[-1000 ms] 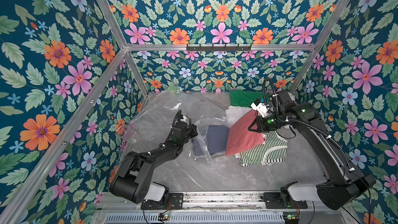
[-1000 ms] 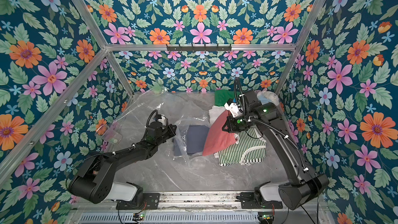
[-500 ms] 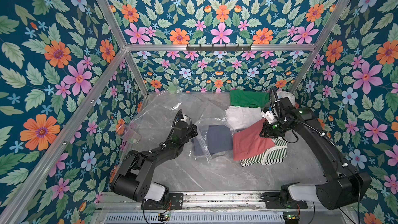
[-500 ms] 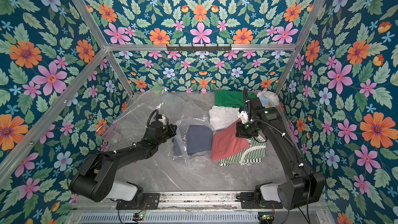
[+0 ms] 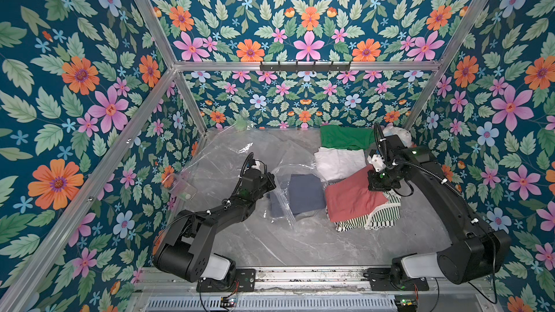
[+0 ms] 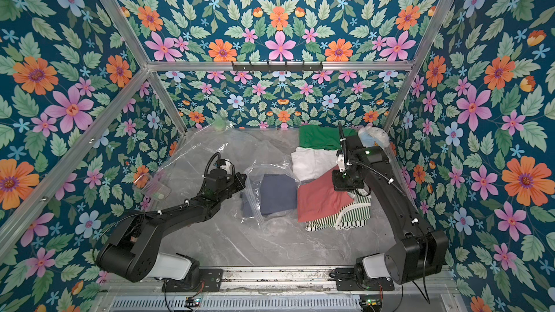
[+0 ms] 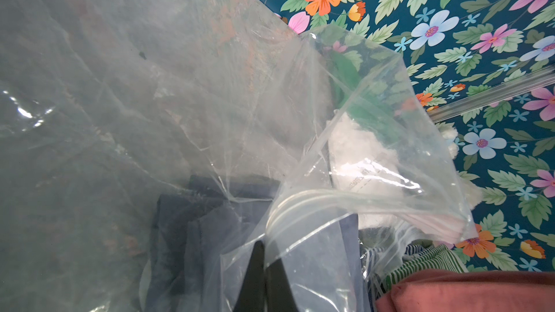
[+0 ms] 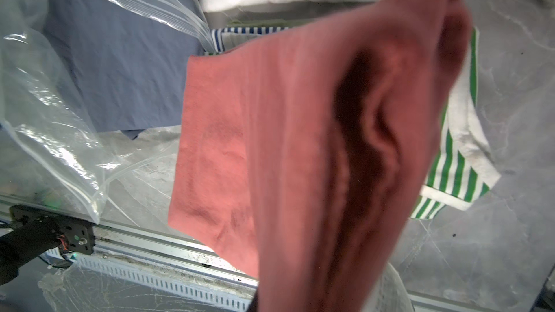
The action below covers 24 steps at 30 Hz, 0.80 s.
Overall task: Take the tank top out of the vacuum bag
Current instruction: Place the tank top at the center of the board.
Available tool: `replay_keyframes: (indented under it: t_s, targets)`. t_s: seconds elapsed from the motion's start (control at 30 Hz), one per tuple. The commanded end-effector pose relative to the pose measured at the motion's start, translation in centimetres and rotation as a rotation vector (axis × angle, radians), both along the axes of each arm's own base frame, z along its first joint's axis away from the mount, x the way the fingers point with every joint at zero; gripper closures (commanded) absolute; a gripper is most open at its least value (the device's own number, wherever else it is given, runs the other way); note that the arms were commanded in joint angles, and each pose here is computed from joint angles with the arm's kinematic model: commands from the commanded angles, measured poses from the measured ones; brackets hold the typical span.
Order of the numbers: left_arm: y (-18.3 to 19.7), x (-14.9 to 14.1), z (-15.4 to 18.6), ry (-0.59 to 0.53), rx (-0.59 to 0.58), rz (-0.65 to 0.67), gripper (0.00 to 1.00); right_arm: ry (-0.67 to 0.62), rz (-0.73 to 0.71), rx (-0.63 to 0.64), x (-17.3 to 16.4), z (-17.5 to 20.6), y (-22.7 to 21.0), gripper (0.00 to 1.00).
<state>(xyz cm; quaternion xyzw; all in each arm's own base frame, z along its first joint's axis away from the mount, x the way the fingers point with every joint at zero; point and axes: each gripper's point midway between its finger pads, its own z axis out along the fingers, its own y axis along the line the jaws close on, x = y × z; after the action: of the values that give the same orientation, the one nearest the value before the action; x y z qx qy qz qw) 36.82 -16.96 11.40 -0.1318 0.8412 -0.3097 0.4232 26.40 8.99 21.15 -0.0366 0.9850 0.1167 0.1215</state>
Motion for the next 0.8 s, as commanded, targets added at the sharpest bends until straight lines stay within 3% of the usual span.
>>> replay_keyframes:
  t_s: [0.0,0.13,0.3,0.77]
  targets:
    - [0.1,0.4,0.6,-0.025,-0.003,0.009,1.0,-0.106,0.048,0.177,0.1,3.8,2.7,1.0]
    - [0.2,0.3,0.7,-0.028,-0.002,0.013,1.0,-0.159,0.067,0.201,0.1,5.9,3.0,1.0]
    - [0.3,0.3,0.8,-0.03,-0.001,0.014,1.0,-0.1,0.059,0.157,0.2,4.0,2.5,1.0]
    - [0.6,0.1,0.6,-0.03,0.008,0.024,1.0,-0.131,0.154,0.278,0.1,7.3,5.7,1.0]
